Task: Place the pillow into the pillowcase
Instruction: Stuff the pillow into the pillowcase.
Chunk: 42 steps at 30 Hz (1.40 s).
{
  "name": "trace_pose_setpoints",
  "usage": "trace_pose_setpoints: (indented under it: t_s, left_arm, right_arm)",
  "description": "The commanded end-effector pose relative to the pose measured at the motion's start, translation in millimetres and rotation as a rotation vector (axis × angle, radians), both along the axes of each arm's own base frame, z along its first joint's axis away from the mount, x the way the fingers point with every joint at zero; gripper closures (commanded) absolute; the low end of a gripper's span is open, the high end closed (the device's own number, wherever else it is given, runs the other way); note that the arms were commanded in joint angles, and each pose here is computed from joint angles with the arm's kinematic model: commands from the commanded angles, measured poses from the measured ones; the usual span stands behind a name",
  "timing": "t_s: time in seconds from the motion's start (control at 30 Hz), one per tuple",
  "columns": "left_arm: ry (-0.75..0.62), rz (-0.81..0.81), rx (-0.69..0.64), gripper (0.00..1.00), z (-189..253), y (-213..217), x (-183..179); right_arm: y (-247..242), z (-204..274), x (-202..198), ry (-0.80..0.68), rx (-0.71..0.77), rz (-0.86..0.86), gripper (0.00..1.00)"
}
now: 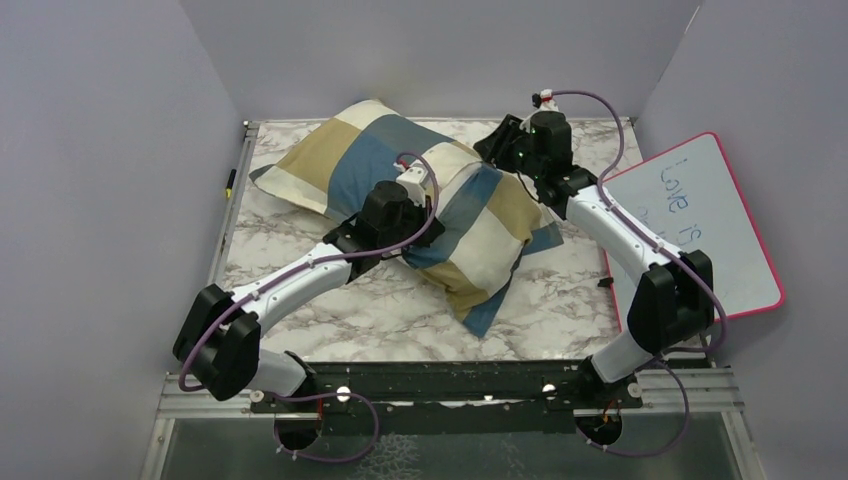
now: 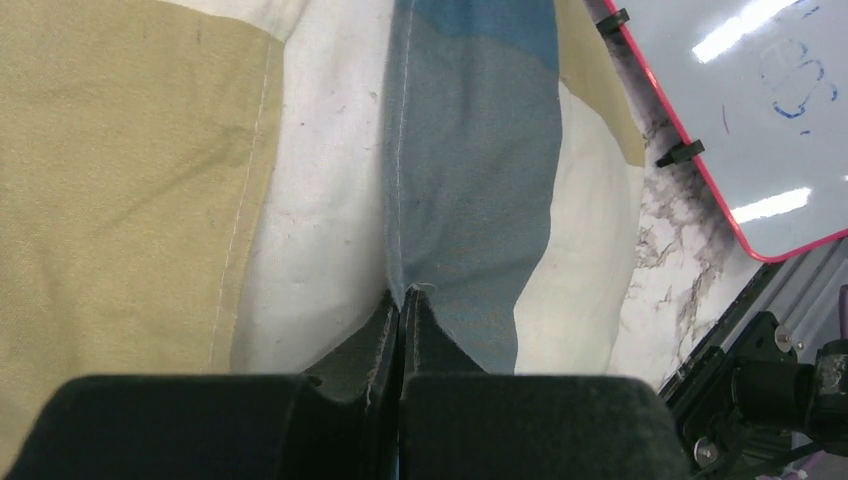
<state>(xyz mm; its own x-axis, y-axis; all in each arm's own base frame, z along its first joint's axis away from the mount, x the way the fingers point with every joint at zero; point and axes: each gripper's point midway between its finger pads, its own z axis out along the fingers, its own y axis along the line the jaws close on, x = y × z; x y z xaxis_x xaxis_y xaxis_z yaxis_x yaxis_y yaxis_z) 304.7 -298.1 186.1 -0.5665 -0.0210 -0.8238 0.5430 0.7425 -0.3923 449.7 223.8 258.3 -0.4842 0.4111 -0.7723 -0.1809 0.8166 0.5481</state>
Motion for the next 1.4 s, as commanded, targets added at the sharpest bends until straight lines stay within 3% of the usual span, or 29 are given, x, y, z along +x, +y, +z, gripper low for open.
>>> trace_pose_setpoints:
  t_s: [0.0,0.13,0.23,0.4,0.53,0.63,0.87,1.07,1.37]
  left_arm:
    - [0.004,0.054,0.000,1.00,2.9,15.8,3.7]
    - [-0.016,0.058,0.013,1.00,16.3,21.4,7.4]
    - [-0.084,0.173,0.084,1.00,27.4,48.2,22.0]
    - [0.068,0.223,0.129,1.00,-34.1,74.8,11.5]
    - [-0.050,0.107,0.002,1.00,5.9,58.0,0.7]
    - [-0.126,-0.031,-0.099,1.00,40.9,36.0,-8.6]
    - [-0.242,-0.081,-0.185,1.00,106.7,28.9,-0.1]
    - [-0.186,-0.036,-0.085,1.00,82.5,49.0,12.6]
    - [-0.182,0.026,0.101,1.00,60.8,89.9,11.9]
  right_arm:
    - [8.5,20.5,0.1,-0.069,0.096,0.033,0.52]
    - [-11.3,10.8,-8.7,-0.016,0.009,-0.031,0.51]
    - [-18.2,4.7,-15.5,-0.013,-0.072,-0.010,0.51]
    - [-8.5,-19.4,-30.0,0.057,-0.136,0.110,0.53]
    - [1.4,-34.4,-39.7,0.089,-0.138,0.198,0.53]
    - [11.1,-29.5,-33.7,0.020,-0.199,0.302,0.53]
    - [53.6,23.3,-61.6,-0.383,-0.384,0.889,0.52]
    - [76.9,27.1,-101.2,-0.601,-0.301,1.246,0.48]
    - [100.4,6.3,-98.0,-0.465,-0.043,1.474,0.37]
